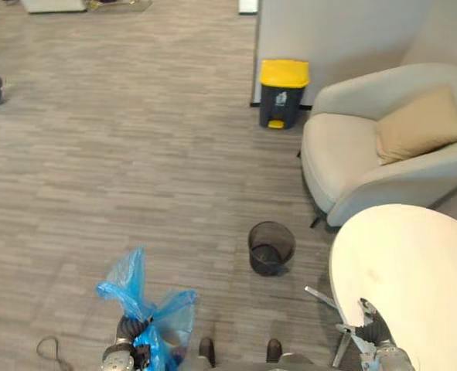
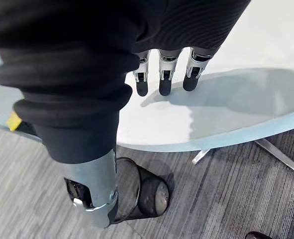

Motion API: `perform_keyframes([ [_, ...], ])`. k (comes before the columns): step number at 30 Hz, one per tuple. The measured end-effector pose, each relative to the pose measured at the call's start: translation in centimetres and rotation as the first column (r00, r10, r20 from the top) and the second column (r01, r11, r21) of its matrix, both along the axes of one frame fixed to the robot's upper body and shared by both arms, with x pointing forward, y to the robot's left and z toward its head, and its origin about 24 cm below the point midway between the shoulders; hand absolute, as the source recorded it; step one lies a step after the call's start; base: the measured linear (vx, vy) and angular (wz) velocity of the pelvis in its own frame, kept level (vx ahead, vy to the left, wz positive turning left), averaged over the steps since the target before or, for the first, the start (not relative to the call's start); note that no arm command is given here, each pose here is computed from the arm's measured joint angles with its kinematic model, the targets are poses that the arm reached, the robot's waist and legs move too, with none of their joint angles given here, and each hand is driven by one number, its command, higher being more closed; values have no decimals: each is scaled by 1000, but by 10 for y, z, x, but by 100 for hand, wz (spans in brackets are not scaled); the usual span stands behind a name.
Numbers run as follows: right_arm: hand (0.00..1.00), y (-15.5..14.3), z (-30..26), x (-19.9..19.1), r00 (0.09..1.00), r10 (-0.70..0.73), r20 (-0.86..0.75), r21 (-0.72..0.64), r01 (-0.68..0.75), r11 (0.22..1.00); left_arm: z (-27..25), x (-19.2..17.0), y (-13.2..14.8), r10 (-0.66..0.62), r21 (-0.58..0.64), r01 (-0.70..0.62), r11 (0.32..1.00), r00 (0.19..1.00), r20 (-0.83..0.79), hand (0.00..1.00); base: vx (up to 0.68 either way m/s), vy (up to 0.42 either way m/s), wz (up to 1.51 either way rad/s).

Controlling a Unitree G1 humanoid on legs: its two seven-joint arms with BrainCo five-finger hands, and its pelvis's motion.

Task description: Gather rubbish on tea table into small bin, then transfer packed bag to large trash can.

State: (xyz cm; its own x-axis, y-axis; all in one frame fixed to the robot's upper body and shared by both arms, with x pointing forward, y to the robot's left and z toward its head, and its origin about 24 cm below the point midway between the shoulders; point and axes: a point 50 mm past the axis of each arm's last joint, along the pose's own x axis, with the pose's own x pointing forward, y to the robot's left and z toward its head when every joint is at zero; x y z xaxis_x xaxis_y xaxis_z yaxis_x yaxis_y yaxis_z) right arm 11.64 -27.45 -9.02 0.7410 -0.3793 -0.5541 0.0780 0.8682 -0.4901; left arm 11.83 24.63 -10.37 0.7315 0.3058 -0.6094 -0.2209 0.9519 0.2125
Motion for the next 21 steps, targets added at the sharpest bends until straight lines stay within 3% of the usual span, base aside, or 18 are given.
perform_keyframes([
  [9,0,-2,4,0,998,-51,29,-31,52,998,10,1,5,16,26,-17,1000,999,46,100,105,117,33],
  [13,0,40,-1,17,996,60,60,76,-64,995,22,18,8,-2,65,-5,998,994,106,100,252,74,14],
  [15,0,48,-1,23,995,66,80,101,-74,992,27,29,6,-21,68,12,998,990,138,100,277,-45,44],
  [18,0,41,-3,23,997,48,58,94,-54,994,31,48,2,-40,63,29,998,983,177,100,325,-75,73],
  [21,0,37,-10,7,999,32,0,96,-32,995,24,43,-5,-21,40,15,999,988,155,100,550,-211,69],
])
